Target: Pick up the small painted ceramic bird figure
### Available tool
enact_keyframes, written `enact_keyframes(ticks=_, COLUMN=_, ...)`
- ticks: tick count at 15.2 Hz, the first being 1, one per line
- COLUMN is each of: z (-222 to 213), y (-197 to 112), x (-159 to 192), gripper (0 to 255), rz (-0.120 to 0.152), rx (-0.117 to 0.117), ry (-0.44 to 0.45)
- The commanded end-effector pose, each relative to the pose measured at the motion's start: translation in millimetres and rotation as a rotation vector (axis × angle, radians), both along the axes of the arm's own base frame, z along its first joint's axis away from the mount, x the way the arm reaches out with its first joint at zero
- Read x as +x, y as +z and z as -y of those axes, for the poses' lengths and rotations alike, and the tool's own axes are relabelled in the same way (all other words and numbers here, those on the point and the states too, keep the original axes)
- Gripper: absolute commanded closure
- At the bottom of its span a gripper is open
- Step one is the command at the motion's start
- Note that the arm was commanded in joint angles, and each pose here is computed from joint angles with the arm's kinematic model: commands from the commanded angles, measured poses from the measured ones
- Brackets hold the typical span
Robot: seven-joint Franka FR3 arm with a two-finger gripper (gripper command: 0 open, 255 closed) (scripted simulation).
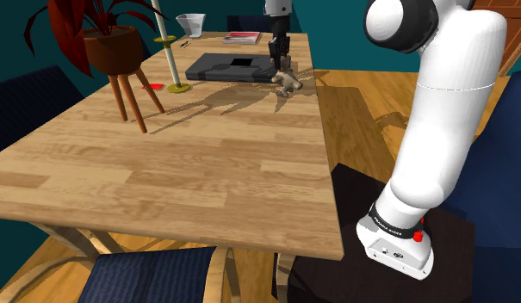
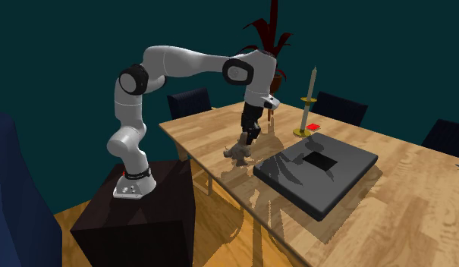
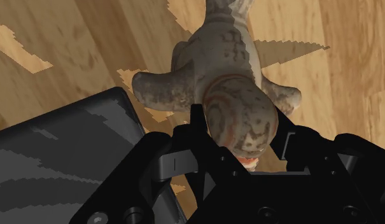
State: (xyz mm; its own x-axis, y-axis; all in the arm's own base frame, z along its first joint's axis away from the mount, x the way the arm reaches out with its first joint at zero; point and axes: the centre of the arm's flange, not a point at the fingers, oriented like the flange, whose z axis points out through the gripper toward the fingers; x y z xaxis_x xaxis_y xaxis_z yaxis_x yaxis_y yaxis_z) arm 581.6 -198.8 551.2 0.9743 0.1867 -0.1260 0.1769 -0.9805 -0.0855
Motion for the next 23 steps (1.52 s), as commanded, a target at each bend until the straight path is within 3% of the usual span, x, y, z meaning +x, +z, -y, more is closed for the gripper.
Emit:
enact_keyframes(ticks=1, z=-0.2, y=-0.9, x=0.1, gripper=255, rz=0.0, rx=0.0, ry=0.0)
enact_keyframes(ticks=8, z=-0.2, y=-0.9, x=0.1, gripper=255, rz=0.0, rx=0.0, ry=0.0)
enact_keyframes(ticks=23, z=-0.2, y=78.3, x=0.1, gripper=255, rz=0.0, rx=0.0, ry=0.0)
